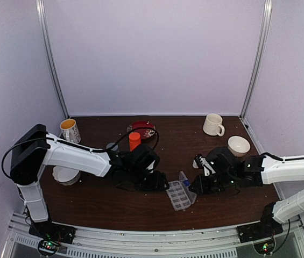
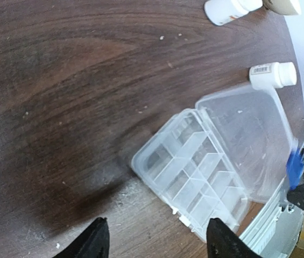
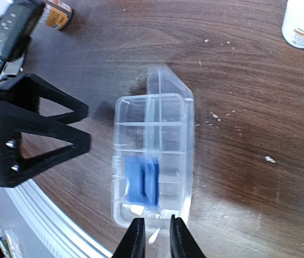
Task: Sort the pills into containers
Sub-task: Adjust the lid of the pill container.
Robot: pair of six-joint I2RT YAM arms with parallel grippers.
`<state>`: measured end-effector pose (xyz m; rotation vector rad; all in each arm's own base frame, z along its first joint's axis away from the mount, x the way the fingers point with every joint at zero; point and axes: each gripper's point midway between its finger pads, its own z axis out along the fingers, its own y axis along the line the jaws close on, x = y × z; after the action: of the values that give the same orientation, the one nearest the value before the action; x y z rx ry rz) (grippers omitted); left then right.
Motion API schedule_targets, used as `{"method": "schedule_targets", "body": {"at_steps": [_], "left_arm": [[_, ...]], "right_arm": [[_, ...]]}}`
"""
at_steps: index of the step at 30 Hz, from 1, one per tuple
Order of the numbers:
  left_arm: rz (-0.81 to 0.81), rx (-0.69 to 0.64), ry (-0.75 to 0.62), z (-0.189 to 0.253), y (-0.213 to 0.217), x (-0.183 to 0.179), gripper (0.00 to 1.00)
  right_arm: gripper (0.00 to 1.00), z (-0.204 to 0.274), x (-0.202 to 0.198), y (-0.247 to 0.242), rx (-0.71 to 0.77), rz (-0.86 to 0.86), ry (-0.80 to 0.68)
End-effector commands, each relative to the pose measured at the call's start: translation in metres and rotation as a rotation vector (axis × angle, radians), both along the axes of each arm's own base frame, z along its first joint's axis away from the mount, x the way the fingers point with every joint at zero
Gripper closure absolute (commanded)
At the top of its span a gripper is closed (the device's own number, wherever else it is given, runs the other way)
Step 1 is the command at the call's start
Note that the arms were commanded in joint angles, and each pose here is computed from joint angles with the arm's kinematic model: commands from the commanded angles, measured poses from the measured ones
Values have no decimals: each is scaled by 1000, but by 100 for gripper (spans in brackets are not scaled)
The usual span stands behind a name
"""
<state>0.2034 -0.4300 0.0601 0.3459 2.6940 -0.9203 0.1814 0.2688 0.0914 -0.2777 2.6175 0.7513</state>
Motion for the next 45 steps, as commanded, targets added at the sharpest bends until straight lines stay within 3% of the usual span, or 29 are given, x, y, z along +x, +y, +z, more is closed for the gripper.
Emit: {"method": "schedule_targets", "body": {"at_steps": [1, 6, 8, 10, 15, 22, 30, 41, 45], "left_arm": [[13, 45, 13, -12, 3, 2, 33], [13, 57, 22, -18, 5, 1, 36], [-3, 68, 23, -19, 2, 2, 36], [-13, 74, 26, -21, -1, 2, 36], [0, 58, 10, -16, -7, 8, 35], [28, 96, -46, 2, 3, 15, 37], [-25, 44, -96, 31, -7, 11, 34], [-76, 101, -49, -5, -29, 16, 35], [-73, 171, -49, -19, -21, 19, 41]], "right_arm": [[83, -4, -2, 1, 60, -127, 30], [82, -5, -10, 10, 121, -150, 40], [67, -4, -10, 10, 102, -138, 23], [58, -1, -8, 6, 53, -123, -12], [51, 4, -6, -1, -28, -78, -52], [53, -2, -3, -9, -121, -65, -64], [52, -1, -5, -5, -107, -44, -63], [51, -5, -7, -7, -126, -36, -56], [51, -5, -8, -9, -136, -32, -52]]}}
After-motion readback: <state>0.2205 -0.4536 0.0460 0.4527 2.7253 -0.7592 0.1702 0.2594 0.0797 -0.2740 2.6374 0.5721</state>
